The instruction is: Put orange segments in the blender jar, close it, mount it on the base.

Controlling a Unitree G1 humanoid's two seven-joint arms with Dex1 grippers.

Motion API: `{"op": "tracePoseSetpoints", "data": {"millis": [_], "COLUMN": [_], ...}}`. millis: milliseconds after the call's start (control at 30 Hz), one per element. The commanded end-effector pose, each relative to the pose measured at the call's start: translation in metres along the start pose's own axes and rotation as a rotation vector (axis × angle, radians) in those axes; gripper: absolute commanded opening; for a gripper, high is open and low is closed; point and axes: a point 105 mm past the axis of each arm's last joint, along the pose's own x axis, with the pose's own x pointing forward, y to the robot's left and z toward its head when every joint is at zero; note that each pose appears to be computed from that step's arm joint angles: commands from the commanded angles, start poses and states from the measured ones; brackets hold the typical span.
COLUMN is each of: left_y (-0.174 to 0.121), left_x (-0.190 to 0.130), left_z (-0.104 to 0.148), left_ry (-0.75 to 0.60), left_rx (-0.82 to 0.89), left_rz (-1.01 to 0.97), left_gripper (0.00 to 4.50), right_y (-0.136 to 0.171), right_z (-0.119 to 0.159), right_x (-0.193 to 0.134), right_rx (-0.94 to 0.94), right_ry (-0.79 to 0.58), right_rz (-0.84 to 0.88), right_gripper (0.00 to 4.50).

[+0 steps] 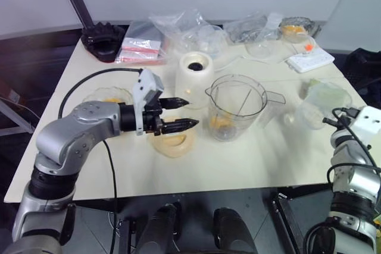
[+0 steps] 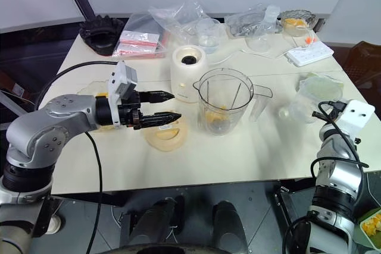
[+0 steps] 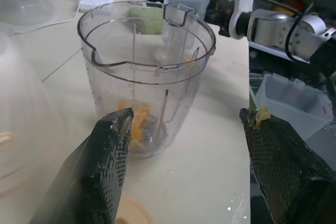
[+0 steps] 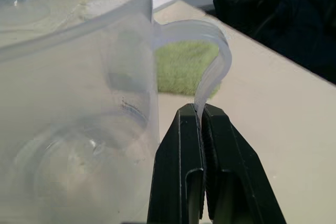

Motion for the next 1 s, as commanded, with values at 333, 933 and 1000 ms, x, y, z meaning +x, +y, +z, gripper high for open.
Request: {"op": "tracePoseSetpoints", "data": {"millis": [333, 933, 1000], "left_y": [-0.002, 0.001, 0.007], "left_x": [-0.002, 0.001, 0.000], "left_z": [0.001, -0.010, -0.013], "left_ry": [-0.001, 0.017, 0.026], "left_rx": [0.035, 0.034, 0.036], "left_rz": [0.003, -0.002, 0.018], "left_gripper": [3.40, 3.40, 3.40], "right_y": [-0.008, -0.009, -0.006], "right_z": [-0.014, -0.027, -0.027], "right_x": [0.003, -0.035, -0.044], "right_rx": [0.012, -0.151, -0.156], "right_ry": [0.017, -0.007, -0.023], "right_rz": [-0.063, 0.023, 0.059], "right_gripper": [3.56, 4.45, 4.45]}}
